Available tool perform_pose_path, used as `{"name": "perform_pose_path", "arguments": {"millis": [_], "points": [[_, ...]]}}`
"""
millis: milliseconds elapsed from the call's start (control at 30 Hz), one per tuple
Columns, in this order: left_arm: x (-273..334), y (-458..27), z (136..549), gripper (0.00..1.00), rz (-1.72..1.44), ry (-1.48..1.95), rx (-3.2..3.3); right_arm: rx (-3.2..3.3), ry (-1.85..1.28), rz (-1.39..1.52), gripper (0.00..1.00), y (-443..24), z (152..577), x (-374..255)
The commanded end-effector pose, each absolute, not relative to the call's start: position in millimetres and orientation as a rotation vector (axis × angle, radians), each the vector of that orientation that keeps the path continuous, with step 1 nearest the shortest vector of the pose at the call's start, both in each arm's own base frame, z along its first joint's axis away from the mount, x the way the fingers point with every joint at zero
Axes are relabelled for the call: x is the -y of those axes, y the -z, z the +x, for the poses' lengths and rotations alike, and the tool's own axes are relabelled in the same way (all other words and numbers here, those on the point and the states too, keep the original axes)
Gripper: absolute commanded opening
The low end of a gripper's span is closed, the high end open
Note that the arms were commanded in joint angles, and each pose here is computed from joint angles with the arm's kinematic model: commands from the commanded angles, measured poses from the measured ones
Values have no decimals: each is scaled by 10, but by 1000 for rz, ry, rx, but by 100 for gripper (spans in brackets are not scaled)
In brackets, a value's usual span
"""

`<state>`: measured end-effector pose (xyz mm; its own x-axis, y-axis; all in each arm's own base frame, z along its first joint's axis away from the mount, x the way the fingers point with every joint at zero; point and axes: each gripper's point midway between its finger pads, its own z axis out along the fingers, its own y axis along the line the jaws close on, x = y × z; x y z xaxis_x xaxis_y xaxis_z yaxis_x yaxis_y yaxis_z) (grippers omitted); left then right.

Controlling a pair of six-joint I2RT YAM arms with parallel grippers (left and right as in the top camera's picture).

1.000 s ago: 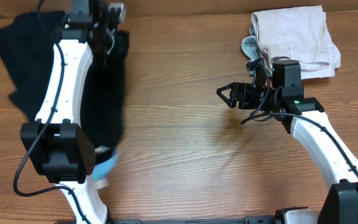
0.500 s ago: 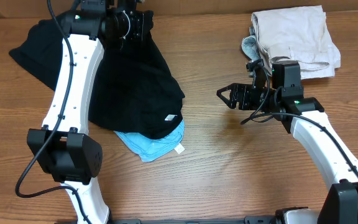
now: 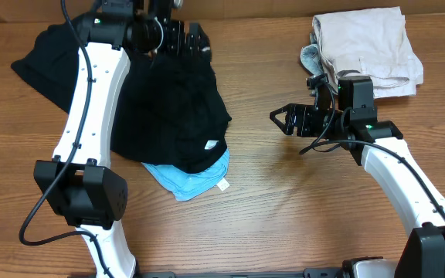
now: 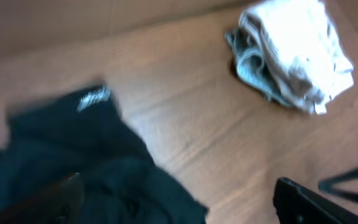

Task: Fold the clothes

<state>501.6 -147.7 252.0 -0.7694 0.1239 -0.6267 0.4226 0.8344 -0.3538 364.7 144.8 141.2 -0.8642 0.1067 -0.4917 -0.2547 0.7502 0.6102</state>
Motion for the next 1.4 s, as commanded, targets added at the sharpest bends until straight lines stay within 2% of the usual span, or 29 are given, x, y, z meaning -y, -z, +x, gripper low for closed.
{"name": "perform_pose_path", "arguments": {"millis": [0, 167, 333, 600, 767, 1000, 1133, 1367], "points": [[1388, -2254, 4797, 100, 358, 592, -2560, -2413, -939, -127, 81, -1508, 3700, -1452], [1090, -1440, 4196, 100, 278, 431, -2939, -2417, -917, -118, 82, -1493, 3715, -1428], [1036, -774, 3739, 100, 210, 452, -3137, -2416, -916, -118, 83, -1493, 3716, -1427], [1096, -36, 3547, 100, 99, 534, -3126, -2417, -917, -118, 83, -1493, 3715, -1428], [810, 345, 3526, 100, 10, 316, -3096, -2417, -917, -118, 83, -1493, 3715, -1428], [118, 704, 3190, 100, -285, 48, -3137, -2420, -894, -109, 84, -1480, 3730, -1404], [-466, 788, 2934, 100, -595, -151, -3132, -2422, -876, -102, 84, -1469, 3743, -1383], [-1161, 810, 2652, 100, -971, -181, -3068, -2416, -866, -101, 85, -1474, 3761, -1374]]}}
